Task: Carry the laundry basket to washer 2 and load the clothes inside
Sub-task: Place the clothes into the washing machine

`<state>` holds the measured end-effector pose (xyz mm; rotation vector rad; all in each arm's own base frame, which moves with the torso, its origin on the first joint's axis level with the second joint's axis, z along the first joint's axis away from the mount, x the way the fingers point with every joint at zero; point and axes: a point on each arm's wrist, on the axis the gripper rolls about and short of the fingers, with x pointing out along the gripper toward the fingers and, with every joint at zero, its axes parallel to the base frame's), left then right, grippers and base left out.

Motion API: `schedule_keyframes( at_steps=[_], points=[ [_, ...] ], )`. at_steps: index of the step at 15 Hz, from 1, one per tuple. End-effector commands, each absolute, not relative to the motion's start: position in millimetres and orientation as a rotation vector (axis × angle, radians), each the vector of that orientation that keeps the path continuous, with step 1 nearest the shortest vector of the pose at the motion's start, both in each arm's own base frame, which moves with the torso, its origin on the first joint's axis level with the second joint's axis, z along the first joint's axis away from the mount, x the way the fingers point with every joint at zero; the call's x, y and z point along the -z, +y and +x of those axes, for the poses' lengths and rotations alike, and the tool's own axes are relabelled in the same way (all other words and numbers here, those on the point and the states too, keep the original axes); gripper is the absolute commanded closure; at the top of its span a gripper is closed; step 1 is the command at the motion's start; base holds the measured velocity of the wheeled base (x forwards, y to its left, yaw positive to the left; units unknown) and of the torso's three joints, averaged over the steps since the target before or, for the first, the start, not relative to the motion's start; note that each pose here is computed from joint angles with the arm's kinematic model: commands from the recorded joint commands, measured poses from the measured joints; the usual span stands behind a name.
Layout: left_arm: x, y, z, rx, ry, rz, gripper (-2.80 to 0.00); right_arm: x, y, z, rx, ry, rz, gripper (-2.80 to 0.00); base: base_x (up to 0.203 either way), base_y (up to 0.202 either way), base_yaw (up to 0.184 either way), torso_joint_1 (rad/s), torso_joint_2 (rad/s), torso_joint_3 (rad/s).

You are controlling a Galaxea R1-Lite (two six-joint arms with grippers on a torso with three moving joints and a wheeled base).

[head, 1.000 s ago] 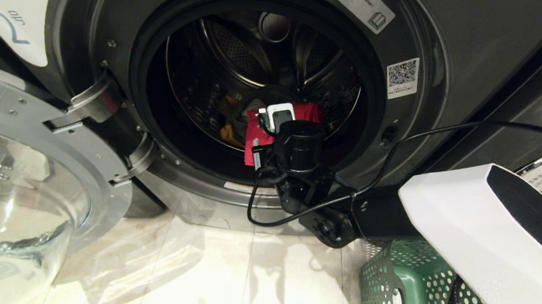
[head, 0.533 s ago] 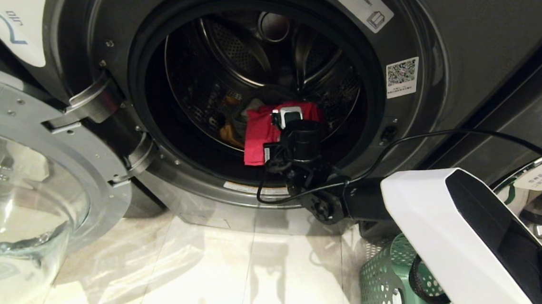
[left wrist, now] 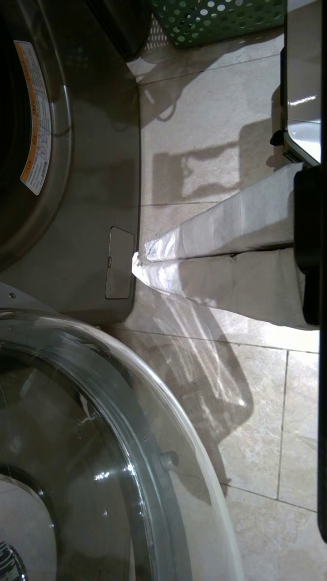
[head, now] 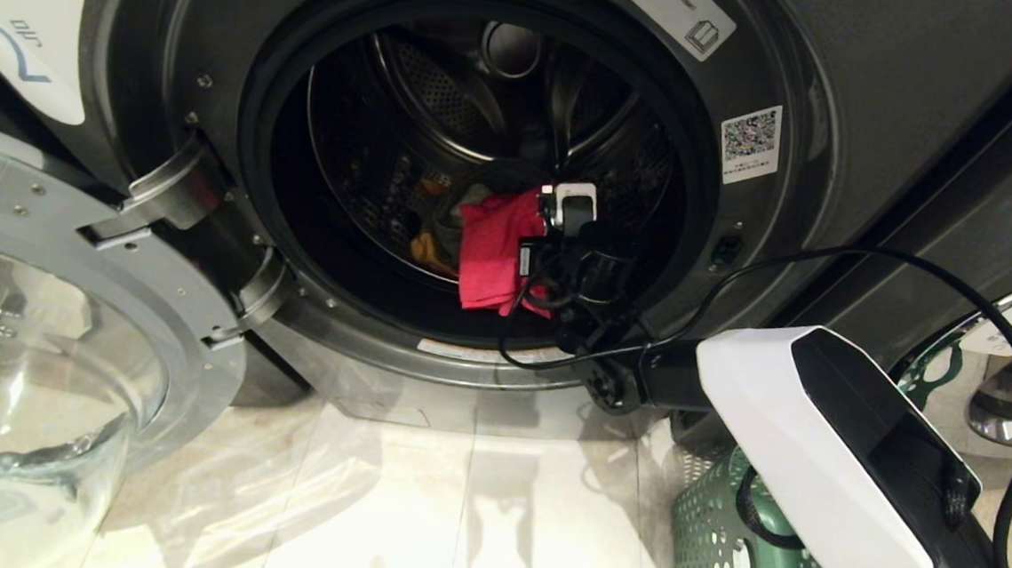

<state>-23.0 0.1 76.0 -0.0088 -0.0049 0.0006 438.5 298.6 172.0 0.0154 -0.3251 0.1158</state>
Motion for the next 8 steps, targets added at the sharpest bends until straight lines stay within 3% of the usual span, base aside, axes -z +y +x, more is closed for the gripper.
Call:
schedule_keyframes(
  at_steps=[1,5,8],
  points=[
    [-76.2,0.1,-23.0,-0.002,-0.006,-0.009,0.0,-180.0,300.9,433.4,-0.134,-0.381,0.032,0.0,0.0,0.0,0.0,0.0,0.0,0.0],
    [-76.2,0.1,-23.0,0.0,-0.006,-0.009,0.0,-225.0,301.8,407.7,-0.157,-0.44,0.09,0.0,0.0,0.0,0.0,0.0,0.0,0.0],
    [-75.8,0.1,-22.9,-0.002,-0.005,-0.009,0.0,-225.9,317.0,372.2,-0.251,-0.292,0.112,0.0,0.0,0.0,0.0,0.0,0.0,0.0]
  ],
)
